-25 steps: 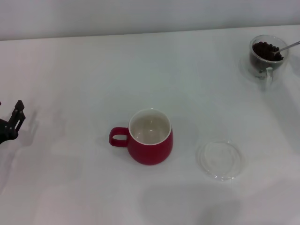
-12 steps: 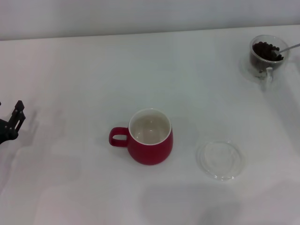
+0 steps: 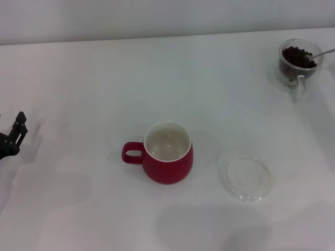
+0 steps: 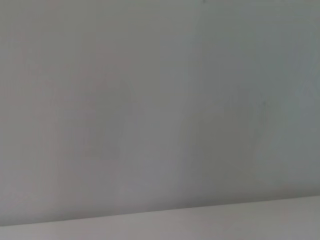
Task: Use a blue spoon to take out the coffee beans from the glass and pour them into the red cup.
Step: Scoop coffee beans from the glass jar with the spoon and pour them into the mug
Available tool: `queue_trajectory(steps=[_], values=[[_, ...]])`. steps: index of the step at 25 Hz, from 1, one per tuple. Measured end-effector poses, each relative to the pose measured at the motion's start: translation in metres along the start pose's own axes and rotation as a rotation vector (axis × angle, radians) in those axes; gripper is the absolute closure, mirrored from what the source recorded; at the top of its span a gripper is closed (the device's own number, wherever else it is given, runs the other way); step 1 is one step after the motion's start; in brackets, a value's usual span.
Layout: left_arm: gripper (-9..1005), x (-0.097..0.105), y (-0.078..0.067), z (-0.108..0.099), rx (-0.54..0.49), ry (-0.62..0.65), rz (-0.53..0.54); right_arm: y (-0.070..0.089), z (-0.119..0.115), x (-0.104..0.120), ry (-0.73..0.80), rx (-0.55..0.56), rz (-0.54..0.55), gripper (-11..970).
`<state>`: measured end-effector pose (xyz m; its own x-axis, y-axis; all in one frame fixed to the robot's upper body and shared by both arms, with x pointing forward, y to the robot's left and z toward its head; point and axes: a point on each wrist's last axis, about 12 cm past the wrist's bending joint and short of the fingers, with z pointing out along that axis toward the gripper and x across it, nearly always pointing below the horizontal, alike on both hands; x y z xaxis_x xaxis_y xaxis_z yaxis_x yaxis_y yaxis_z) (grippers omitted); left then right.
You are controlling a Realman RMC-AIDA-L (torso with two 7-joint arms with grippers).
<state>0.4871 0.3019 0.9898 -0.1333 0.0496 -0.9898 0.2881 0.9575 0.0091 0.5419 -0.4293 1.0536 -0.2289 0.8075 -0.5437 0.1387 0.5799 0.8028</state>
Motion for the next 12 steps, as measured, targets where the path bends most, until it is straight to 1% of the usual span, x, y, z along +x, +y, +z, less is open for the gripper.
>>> queue_trajectory(steps=[7, 12], values=[[404, -0.0004, -0.0001, 0.0006, 0.001, -0.001, 0.001, -0.0054, -0.0011, 0.001, -0.014, 0.02, 0.046, 797], [405, -0.0004, -0.0002, 0.0006, 0.001, -0.001, 0.0, -0.0059, -0.0017, -0.0002, -0.023, 0.017, 0.07, 797]])
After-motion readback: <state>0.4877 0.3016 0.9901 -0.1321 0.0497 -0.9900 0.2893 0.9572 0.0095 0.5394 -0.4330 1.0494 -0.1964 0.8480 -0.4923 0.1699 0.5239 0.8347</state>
